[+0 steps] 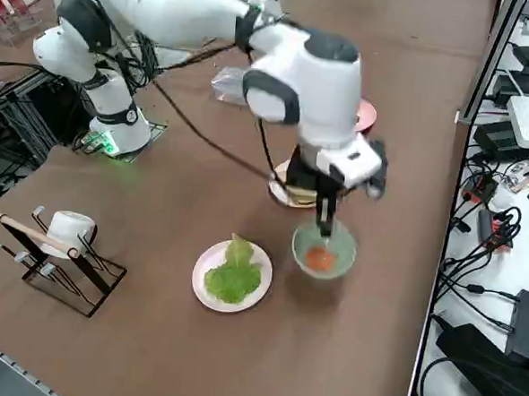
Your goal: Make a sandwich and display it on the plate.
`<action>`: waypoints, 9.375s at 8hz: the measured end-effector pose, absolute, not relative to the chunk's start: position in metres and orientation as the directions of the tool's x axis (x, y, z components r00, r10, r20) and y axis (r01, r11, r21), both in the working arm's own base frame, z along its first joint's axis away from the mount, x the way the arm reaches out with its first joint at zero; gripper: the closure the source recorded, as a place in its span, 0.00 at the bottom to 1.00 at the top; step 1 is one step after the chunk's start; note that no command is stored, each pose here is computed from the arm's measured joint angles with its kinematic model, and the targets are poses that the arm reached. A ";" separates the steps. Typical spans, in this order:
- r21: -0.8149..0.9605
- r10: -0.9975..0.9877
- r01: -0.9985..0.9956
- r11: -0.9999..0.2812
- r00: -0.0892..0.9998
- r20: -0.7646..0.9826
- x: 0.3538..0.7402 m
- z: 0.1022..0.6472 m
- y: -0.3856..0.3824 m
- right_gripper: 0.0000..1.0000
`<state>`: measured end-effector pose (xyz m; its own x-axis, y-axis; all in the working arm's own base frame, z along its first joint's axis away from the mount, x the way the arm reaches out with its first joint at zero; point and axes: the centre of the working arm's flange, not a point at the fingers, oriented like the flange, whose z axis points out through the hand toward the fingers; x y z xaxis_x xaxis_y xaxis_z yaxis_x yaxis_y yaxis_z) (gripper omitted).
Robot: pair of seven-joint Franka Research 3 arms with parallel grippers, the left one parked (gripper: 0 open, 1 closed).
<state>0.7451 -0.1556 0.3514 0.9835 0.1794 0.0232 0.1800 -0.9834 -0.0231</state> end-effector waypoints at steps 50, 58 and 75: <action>0.179 0.465 0.445 -0.877 0.881 0.088 0.756 0.252 -0.220 0.96; 0.212 0.421 0.389 -0.897 0.896 0.140 0.753 0.221 -0.246 0.54; 0.062 0.534 0.545 -0.836 0.834 -0.140 0.581 0.217 -0.285 0.22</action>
<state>0.5814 -0.2845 0.2167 0.8340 0.5338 -0.1395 0.5454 -0.8359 0.0621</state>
